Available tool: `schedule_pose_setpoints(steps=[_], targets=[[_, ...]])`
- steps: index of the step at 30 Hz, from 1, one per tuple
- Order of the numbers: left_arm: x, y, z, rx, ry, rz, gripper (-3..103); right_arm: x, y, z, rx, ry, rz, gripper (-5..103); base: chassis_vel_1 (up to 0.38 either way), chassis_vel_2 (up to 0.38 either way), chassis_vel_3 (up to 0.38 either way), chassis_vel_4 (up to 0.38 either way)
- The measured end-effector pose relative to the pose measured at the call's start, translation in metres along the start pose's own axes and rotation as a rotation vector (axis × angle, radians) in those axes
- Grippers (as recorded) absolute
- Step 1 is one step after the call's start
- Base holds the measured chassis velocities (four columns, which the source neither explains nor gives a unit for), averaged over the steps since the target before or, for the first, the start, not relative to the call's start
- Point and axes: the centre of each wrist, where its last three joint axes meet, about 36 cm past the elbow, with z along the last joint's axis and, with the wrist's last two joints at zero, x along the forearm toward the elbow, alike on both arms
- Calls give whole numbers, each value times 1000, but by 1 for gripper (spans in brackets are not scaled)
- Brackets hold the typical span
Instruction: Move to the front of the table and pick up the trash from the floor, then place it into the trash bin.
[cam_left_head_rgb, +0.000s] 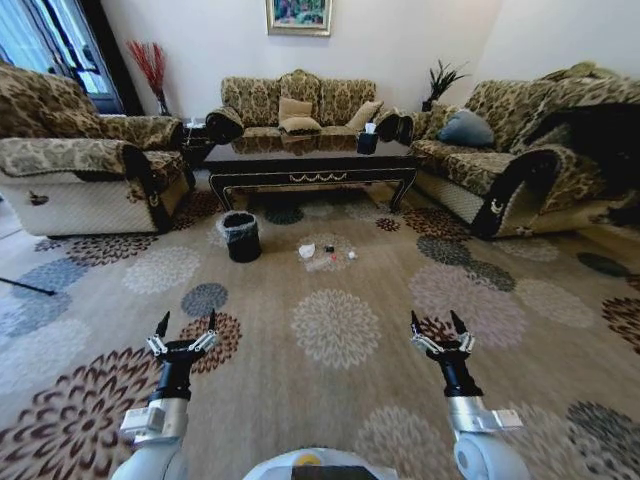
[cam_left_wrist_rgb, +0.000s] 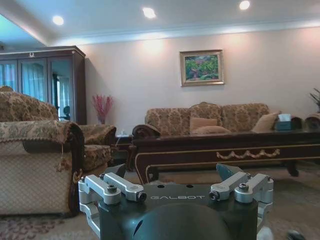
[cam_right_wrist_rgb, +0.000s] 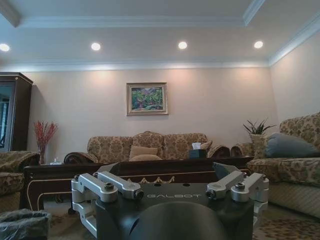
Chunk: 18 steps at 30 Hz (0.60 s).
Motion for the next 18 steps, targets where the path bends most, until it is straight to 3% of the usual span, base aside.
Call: schedule_pose_setpoints(steps=[4, 8, 18], targets=[[2, 0, -2, 20, 4, -5, 100, 1, 2, 3, -4, 7, -1, 100, -383, 355, 371, -336], [2, -5, -9, 97, 26, -12, 100, 1, 1, 3, -1, 8, -2, 100, -358, 376, 350, -398], [1, -4, -10, 95, 26, -12, 100, -3, -3, -2, -7, -14, 18, 100, -343, 350, 336, -343]])
